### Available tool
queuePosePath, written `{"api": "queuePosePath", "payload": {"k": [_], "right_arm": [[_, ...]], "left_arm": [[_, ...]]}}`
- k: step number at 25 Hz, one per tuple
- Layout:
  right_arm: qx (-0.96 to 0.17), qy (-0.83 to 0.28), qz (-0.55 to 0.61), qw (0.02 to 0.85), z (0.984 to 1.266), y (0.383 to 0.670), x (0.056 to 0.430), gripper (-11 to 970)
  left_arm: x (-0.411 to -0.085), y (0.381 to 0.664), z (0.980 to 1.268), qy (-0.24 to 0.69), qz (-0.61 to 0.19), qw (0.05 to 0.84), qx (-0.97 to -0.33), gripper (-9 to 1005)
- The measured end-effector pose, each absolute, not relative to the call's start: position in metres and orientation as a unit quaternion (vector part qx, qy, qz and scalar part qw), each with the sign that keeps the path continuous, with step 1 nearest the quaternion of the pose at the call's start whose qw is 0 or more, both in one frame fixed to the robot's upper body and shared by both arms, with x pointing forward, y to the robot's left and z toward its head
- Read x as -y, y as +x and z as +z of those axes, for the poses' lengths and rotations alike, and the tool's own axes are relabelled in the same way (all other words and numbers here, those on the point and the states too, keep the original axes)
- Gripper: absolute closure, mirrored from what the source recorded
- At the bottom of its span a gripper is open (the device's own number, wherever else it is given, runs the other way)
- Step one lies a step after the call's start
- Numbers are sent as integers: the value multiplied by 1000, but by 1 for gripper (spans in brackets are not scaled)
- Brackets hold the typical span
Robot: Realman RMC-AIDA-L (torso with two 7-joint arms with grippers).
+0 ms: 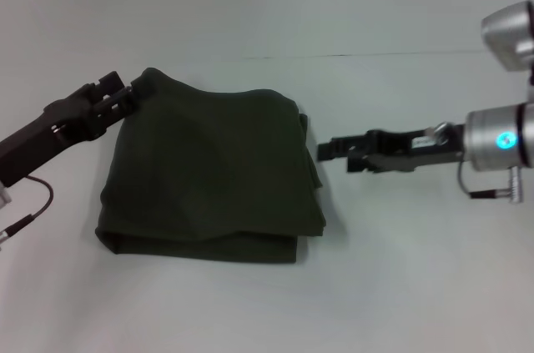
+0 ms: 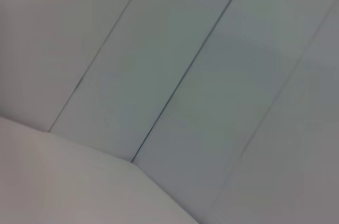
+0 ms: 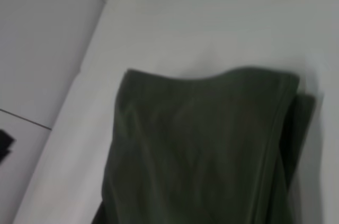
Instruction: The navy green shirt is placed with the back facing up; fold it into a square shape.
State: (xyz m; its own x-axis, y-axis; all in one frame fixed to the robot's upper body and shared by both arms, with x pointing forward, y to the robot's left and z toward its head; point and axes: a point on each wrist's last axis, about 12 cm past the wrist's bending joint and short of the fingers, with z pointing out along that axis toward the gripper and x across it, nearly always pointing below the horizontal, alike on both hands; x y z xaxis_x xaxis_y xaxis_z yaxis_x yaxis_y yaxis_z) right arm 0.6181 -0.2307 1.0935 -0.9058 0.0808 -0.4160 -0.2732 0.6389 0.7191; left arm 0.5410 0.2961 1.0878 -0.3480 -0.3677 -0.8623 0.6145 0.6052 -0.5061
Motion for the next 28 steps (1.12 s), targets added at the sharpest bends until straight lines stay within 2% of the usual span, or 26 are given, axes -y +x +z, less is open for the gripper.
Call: {"api": "queuePosePath", "payload": {"k": [8, 20, 28], "right_arm": [[-887, -51, 421, 185, 1079, 610, 202, 95], [-892, -33, 414, 176, 1069, 606, 199, 95], [-897, -28, 404, 180, 1061, 606, 185, 95]], "left_arm": [[-308, 531, 1087, 124, -419, 573, -693, 87], [-312, 531, 1087, 121, -412, 576, -696, 88], [-311, 532, 1085, 115, -403, 580, -699, 88]]}}
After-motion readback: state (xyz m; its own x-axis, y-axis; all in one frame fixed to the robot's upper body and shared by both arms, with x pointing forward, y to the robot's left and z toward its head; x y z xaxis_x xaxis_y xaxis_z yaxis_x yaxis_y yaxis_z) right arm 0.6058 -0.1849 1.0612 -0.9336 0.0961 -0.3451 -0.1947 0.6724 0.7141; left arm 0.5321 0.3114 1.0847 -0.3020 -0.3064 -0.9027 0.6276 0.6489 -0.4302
